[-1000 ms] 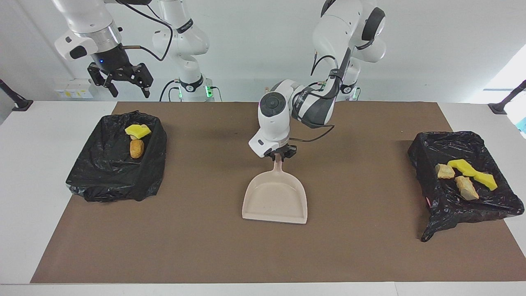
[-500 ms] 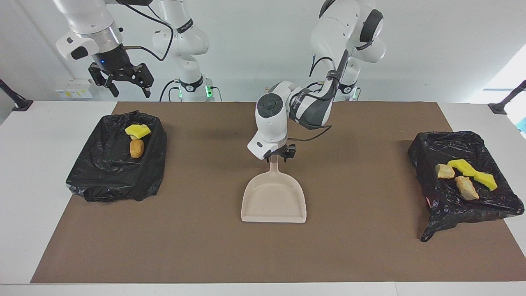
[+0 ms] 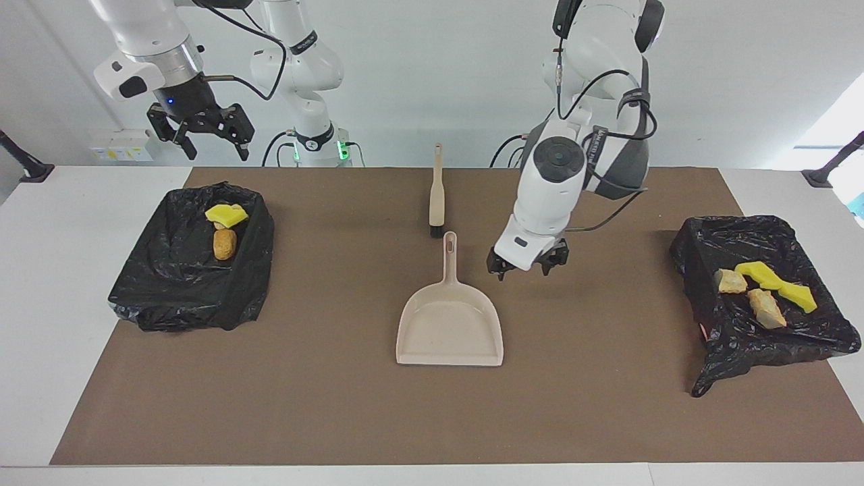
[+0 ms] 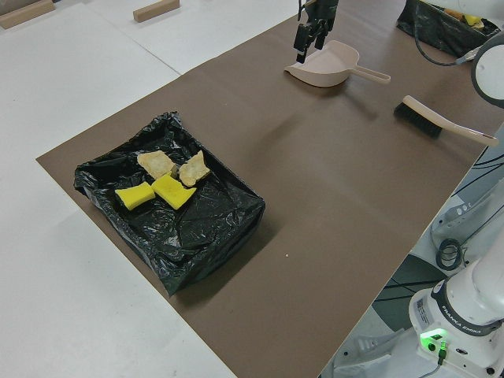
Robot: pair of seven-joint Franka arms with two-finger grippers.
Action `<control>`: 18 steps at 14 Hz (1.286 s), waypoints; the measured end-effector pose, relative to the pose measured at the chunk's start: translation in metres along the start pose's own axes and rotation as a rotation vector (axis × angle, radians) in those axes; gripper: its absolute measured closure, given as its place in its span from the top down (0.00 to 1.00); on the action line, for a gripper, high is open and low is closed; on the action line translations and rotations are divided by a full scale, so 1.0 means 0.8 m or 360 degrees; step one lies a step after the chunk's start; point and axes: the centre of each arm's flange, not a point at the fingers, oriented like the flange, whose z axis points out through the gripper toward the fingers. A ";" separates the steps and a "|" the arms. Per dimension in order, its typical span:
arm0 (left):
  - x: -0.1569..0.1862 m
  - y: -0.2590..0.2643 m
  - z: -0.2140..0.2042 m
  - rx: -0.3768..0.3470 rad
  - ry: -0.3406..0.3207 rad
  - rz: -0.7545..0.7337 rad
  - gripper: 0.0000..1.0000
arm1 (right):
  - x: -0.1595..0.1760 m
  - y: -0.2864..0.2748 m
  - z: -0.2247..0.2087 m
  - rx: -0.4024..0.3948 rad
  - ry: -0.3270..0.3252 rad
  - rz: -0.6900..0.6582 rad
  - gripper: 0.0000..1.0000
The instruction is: Sweep and dump trash in bin
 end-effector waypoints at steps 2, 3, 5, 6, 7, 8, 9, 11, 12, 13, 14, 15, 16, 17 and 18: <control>0.015 -0.052 -0.010 -0.0009 0.0015 0.0050 1.00 | 0.000 0.000 0.000 0.0000 0.0000 0.0001 1.00; 0.019 -0.078 -0.019 -0.0011 0.0020 0.0106 1.00 | 0.000 0.000 0.000 0.0000 0.0000 0.0001 1.00; 0.019 -0.131 -0.041 -0.0011 0.0013 0.0169 1.00 | 0.000 0.000 0.000 0.0000 0.0000 0.0001 1.00; 0.018 -0.162 -0.056 -0.0012 0.0015 0.0177 1.00 | 0.000 0.000 0.000 0.0000 0.0000 0.0001 1.00; 0.013 -0.192 -0.071 -0.0013 0.0013 0.0192 1.00 | 0.000 0.000 0.000 0.0000 0.0000 0.0001 1.00; 0.006 -0.219 -0.086 -0.0014 0.0012 0.0216 1.00 | 0.000 0.000 0.000 0.0000 0.0000 0.0000 1.00; -0.002 -0.238 -0.098 -0.0014 0.0022 0.0231 1.00 | 0.000 0.000 0.000 0.0000 0.0000 -0.0001 1.00; -0.022 -0.263 -0.115 -0.0014 0.0036 0.0222 1.00 | 0.000 0.001 0.000 0.0001 0.0000 0.0001 1.00; -0.034 -0.268 -0.121 -0.0013 0.0039 0.0215 1.00 | 0.000 0.000 0.000 0.0002 0.0000 -0.0001 1.00; -0.046 -0.270 -0.128 -0.0012 0.0042 0.0212 1.00 | 0.000 0.000 0.000 0.0006 0.0000 -0.0004 1.00; -0.058 -0.273 -0.135 -0.0012 0.0046 0.0208 1.00 | 0.000 0.000 0.000 0.0010 0.0000 -0.0006 1.00; -0.068 -0.275 -0.143 -0.0011 0.0055 0.0211 1.00 | 0.000 0.001 0.000 0.0012 -0.0001 -0.0005 1.00; -0.075 -0.277 -0.150 -0.0010 0.0062 0.0220 1.00 | 0.000 0.003 0.000 0.0013 -0.0001 -0.0002 1.00; -0.083 -0.278 -0.156 -0.0010 0.0058 0.0228 1.00 | 0.000 0.004 0.000 0.0014 -0.0001 0.0000 1.00; -0.090 -0.276 -0.160 -0.0010 0.0044 0.0238 1.00 | 0.000 0.004 0.000 0.0014 -0.0001 0.0001 1.00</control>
